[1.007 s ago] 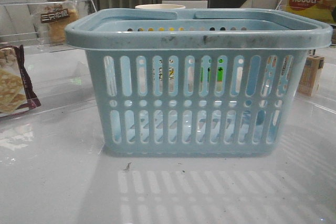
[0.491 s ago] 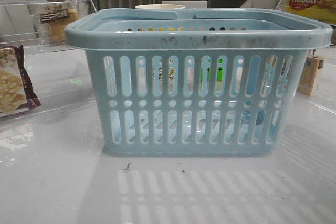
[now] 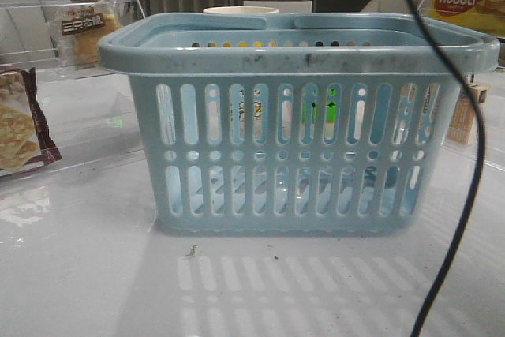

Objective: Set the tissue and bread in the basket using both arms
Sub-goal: 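Carry the box over the blue basket and open the right gripper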

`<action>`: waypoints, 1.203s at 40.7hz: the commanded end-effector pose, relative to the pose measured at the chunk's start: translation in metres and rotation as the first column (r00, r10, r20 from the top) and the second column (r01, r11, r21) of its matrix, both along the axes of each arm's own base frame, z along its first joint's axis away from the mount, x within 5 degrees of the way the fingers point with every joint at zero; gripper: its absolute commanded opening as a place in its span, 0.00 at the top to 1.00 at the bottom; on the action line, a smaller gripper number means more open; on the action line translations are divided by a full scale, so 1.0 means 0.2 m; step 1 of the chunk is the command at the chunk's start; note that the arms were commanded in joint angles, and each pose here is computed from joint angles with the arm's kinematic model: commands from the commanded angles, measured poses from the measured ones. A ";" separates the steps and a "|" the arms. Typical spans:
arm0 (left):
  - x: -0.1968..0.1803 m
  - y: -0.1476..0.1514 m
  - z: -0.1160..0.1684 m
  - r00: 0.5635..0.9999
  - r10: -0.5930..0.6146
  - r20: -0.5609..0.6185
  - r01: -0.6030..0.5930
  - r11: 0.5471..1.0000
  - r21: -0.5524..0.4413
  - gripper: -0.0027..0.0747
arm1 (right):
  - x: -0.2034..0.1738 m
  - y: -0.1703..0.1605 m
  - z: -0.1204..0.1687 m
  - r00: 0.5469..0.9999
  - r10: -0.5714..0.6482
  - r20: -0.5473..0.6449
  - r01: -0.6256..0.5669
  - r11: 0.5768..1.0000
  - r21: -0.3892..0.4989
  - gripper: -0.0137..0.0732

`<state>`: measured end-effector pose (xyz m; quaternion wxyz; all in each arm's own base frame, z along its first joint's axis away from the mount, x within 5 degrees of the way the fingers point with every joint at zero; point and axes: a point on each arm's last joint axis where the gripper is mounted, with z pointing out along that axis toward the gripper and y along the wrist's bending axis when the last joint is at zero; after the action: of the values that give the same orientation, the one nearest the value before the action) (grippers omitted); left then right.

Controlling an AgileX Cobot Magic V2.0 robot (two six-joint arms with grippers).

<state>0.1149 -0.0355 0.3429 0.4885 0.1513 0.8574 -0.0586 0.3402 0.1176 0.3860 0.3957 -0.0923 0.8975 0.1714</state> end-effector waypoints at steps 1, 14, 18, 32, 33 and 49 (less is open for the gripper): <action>0.02 -0.01 0.08 0.995 -0.010 0.101 0.014 0.999 -0.037 0.45 | 0.00 0.08 0.06 0.997 0.030 0.069 -0.033 0.999 0.042 0.67; 0.02 -0.01 0.08 0.995 -0.010 0.101 0.014 0.999 -0.037 0.45 | 0.13 0.25 -0.27 0.987 0.092 -0.130 -0.095 0.995 -0.011 0.55; 0.02 -0.01 0.08 0.995 -0.010 0.101 0.014 0.999 -0.037 0.45 | 0.15 0.26 -0.31 0.985 0.091 -0.148 -0.094 0.995 -0.016 0.33; 0.02 -0.01 0.08 0.995 -0.010 0.101 0.014 0.999 -0.037 0.45 | -0.02 0.21 -0.08 0.977 0.209 -0.033 -0.212 0.973 -0.093 0.22; 0.02 -0.01 0.08 0.995 -0.010 0.101 0.014 0.999 -0.037 0.45 | -0.06 0.21 -0.05 0.973 0.229 -0.012 -0.229 0.968 -0.104 0.22; 0.02 -0.01 0.08 0.995 -0.010 0.101 0.014 0.999 -0.037 0.45 | -0.57 -0.04 0.17 0.948 0.266 0.177 -0.218 0.943 -0.250 0.22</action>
<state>0.1149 -0.0355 0.3429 0.4885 0.1513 0.8574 -0.0586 0.2499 0.1216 0.3976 0.3941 -0.2634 0.8734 0.1114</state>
